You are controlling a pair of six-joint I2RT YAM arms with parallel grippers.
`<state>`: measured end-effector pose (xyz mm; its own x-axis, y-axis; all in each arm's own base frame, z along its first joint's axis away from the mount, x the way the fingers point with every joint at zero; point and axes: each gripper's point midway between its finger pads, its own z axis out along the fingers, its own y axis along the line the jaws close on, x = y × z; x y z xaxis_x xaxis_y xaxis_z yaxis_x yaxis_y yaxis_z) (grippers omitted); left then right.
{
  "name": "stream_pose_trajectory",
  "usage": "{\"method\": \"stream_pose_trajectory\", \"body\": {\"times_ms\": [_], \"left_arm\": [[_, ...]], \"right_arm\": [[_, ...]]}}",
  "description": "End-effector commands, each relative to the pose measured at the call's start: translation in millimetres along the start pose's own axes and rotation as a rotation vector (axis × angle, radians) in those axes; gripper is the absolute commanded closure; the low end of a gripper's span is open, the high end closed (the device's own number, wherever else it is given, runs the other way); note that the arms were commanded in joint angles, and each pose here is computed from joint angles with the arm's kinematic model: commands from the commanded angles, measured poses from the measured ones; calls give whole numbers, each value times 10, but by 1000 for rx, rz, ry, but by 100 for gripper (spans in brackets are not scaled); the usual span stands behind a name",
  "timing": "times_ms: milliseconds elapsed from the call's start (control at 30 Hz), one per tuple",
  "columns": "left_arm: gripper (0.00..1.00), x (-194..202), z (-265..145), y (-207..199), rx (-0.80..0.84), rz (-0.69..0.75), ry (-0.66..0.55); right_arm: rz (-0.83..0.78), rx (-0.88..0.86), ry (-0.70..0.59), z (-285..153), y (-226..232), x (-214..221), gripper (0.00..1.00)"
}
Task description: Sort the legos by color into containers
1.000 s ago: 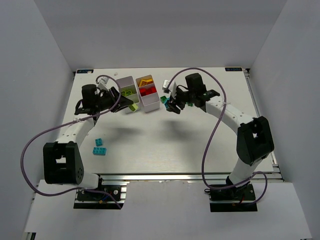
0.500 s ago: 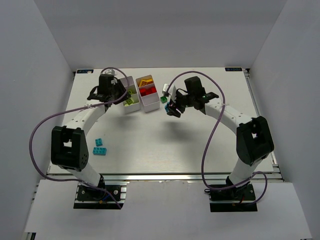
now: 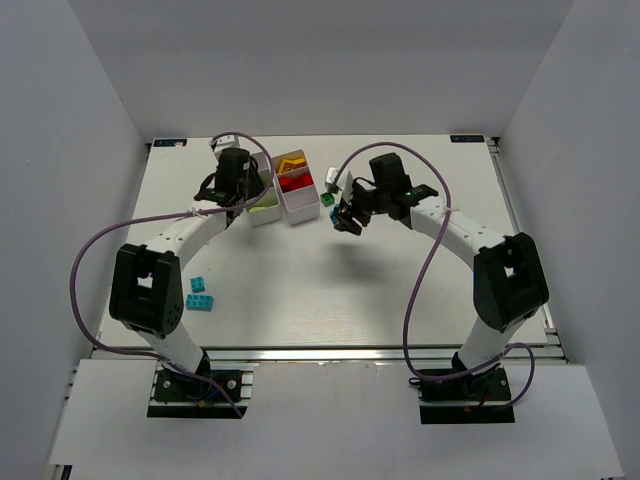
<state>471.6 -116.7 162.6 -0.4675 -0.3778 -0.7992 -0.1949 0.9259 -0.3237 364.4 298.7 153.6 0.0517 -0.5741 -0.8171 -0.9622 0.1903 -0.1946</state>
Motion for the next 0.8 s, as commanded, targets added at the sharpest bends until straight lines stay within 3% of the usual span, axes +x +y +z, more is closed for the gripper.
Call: {"method": "stream_pose_trajectory", "body": {"times_ms": [0, 533, 767], "left_arm": [[100, -176, 42, -7, -23, 3, -96], [100, 82, 156, 93, -61, 47, -70], [85, 125, 242, 124, -82, 63, -62]], "right_arm": [[-6, 11, -32, -127, 26, -131, 100], [-3, 8, -30, -120, 19, -112, 100], [-4, 6, -32, -115, 20, -124, 100]]}}
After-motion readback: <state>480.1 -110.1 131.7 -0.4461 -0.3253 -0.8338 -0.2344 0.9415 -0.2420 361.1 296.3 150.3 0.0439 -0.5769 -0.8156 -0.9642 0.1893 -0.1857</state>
